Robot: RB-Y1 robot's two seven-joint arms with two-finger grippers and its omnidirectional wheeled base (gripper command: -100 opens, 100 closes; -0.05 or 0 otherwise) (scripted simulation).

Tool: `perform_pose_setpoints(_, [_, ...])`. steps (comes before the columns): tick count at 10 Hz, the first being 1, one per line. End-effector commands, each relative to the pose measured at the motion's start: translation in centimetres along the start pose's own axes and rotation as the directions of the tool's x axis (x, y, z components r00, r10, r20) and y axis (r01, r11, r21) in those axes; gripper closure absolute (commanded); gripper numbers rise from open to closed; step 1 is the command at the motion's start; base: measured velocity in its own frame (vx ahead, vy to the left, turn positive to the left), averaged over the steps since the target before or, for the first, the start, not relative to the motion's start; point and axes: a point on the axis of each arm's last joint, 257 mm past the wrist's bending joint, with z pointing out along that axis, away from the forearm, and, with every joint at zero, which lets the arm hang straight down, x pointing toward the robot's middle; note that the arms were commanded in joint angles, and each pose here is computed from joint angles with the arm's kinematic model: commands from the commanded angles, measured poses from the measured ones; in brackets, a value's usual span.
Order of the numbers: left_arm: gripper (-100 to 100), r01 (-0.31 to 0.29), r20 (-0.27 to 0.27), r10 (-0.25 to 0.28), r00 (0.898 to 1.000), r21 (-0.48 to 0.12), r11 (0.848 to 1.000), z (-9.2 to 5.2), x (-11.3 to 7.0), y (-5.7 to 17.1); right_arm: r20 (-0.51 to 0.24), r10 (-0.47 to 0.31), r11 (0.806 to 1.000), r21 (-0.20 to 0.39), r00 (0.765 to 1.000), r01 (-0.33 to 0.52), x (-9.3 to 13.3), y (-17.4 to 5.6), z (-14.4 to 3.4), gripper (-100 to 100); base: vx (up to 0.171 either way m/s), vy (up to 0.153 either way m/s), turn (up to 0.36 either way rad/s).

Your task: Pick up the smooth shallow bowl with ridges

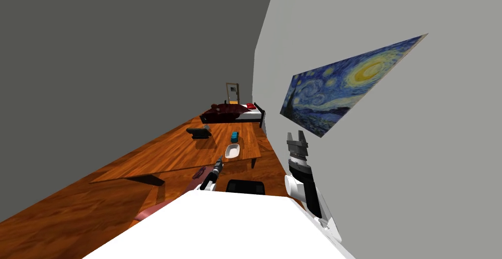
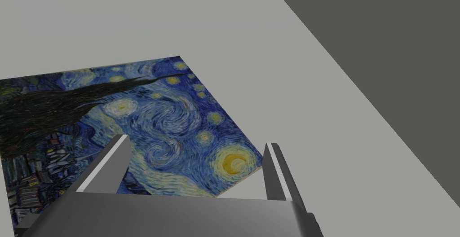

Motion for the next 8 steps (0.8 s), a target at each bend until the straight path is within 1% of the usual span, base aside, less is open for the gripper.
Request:
perform_pose_setpoints(1, [-100, 0.001, 0.007, -0.001, 1.0, -0.032, 0.999, 0.0, -0.3, 1.3, 0.0, 0.0, 1.0, 0.0, 1.0, 0.0, 0.0, 0.0, 0.0, 0, 0.044, -0.023, -0.053])
perform_pose_setpoints(2, [-100, 0.005, 0.006, -0.004, 1.0, -0.049, 0.999, 0.5, 0.0, 1.7, 0.0, 0.0, 1.0, 0.0, 1.0, 0.0, 0.0, 0.0, 0.0, 0, 0.053, -0.028, -0.092])
perform_pose_setpoints(3, [-100, 0.004, 0.01, -0.004, 1.0, -0.064, 0.998, 0.3, -0.2, 2.4, 0.0, 0.0, 1.0, 0.0, 1.0, 0.0, 0.0, 0.0, 0.0, 0, 0.043, -0.021, -0.05])
perform_pose_setpoints(5, [-100, 0.009, 0.013, -0.007, 1.0, -0.103, 0.995, 1.0, 0.1, 3.3, 0.0, 0.0, 1.0, 0.0, 1.0, 0.0, 0.0, 0.0, 0.0, 0, 0.057, -0.033, -0.11])
perform_pose_setpoints(6, [-100, 0.008, 0.018, -0.006, 1.0, -0.12, 0.993, 0.7, -0.1, 4.1, 0.0, 0.0, 1.0, 0.0, 1.0, 0.0, 0.0, 0.0, 0.0, 0, 0.049, -0.026, -0.04])
perform_pose_setpoints(8, [-100, 0.01, 0.022, -0.007, 1.0, -0.153, 0.988, 1.2, 0.0, 4.9, 0.0, 0.0, 1.0, 0.0, 1.0, 0.0, 0.0, 0.0, 0.0, 0, 0.042, -0.028, -0.089])
